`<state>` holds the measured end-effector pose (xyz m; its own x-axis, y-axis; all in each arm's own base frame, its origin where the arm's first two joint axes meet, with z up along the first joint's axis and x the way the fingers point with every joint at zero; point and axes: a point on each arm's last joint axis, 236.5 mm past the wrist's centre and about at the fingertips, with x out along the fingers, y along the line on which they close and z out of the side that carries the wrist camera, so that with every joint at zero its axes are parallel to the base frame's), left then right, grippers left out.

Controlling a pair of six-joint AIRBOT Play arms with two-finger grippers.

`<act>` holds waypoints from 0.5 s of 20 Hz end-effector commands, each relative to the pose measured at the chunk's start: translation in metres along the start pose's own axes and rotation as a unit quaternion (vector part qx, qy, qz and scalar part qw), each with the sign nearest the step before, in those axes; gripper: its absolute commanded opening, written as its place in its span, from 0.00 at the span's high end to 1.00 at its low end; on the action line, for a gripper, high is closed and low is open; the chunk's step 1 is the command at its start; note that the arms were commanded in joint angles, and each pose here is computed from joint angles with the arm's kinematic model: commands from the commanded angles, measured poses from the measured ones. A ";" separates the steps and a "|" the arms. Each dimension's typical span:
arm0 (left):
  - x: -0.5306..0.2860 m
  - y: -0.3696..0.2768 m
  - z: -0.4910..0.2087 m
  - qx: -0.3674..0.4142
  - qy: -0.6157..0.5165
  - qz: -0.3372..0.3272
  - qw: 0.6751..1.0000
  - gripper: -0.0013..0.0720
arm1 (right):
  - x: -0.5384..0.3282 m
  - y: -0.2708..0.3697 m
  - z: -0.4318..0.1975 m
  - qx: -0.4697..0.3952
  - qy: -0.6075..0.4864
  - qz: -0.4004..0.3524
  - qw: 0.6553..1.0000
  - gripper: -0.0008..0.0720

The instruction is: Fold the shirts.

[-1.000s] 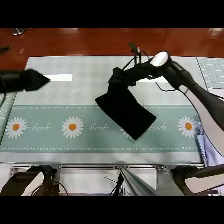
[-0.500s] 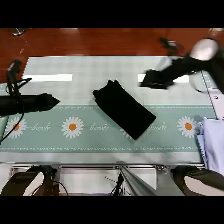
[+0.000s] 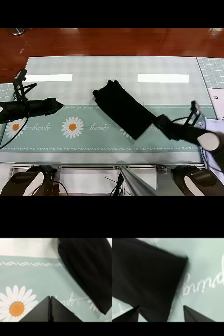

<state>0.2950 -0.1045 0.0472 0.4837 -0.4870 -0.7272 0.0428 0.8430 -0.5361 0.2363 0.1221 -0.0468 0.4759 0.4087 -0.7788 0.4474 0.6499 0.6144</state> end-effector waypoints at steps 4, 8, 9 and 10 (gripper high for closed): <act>0.001 -0.004 0.002 -0.011 -0.007 -0.011 1.000 0.95 | 0.054 -0.014 -0.024 0.062 0.053 0.011 0.997 0.13; 0.001 -0.004 0.002 -0.011 -0.007 -0.012 1.000 0.95 | 0.077 0.011 -0.010 0.041 0.064 0.031 0.997 0.14; 0.001 -0.004 0.002 -0.011 -0.007 -0.012 1.000 0.95 | 0.084 0.017 -0.009 0.039 0.075 0.033 0.996 0.19; 0.001 -0.004 0.002 -0.011 -0.007 -0.012 1.000 0.95 | 0.089 0.027 -0.014 0.024 0.098 0.041 0.994 0.47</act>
<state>0.2971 -0.1081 0.0490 0.4937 -0.5022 -0.7099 0.0356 0.8273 -0.5606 0.2628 0.1656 -0.0994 0.3857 0.5243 -0.7592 0.4974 0.5749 0.6497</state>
